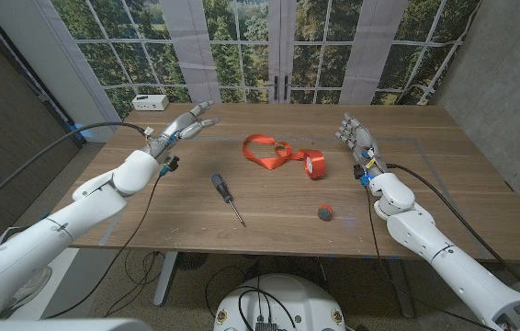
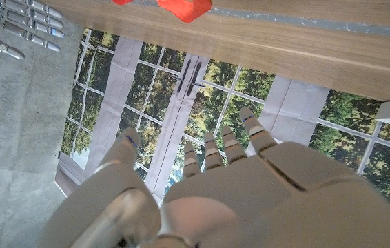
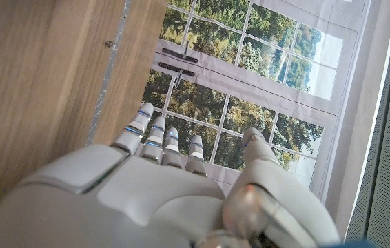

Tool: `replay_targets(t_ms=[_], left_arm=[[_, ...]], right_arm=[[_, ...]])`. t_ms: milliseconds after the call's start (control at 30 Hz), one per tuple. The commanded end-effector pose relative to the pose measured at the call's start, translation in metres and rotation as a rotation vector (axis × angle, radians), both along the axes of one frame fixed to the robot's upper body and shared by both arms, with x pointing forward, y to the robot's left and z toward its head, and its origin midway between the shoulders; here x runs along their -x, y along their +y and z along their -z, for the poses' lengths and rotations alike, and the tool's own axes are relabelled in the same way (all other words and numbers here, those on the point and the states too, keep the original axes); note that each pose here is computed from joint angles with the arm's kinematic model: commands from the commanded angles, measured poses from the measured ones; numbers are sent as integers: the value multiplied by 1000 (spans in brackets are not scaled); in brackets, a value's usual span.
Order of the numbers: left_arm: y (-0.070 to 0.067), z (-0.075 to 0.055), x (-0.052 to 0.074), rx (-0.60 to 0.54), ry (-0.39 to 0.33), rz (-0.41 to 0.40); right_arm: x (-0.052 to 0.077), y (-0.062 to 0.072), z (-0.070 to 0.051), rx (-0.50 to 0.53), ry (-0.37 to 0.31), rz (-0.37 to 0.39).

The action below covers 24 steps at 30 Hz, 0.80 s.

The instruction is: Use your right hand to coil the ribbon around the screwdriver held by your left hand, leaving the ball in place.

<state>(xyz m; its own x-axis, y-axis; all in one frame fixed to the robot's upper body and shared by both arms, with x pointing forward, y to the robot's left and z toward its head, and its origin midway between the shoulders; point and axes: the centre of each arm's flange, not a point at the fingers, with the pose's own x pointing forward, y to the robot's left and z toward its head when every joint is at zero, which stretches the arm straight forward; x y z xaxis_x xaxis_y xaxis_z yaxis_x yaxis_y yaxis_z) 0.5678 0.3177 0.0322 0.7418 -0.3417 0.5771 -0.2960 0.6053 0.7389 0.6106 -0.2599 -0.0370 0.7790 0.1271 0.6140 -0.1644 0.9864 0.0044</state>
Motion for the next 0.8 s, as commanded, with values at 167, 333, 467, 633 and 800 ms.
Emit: replay_targets(t_ms=[167,333,467,633,800], left_arm=[[6,-4,26,-259,59,-25],[6,-11,37,-348,59,-52],[6,-14,43,-384,75,-53],[6,-14,47,-417,80,-75],[2,-16,51,-485,87,-98]], right_arm=[[11,14,7,-2,-5,3],[11,16,12,-12,2,4],[11,17,15,-15,1,5],[8,18,20,-29,3,-4],[6,21,22,-31,-2,-13]])
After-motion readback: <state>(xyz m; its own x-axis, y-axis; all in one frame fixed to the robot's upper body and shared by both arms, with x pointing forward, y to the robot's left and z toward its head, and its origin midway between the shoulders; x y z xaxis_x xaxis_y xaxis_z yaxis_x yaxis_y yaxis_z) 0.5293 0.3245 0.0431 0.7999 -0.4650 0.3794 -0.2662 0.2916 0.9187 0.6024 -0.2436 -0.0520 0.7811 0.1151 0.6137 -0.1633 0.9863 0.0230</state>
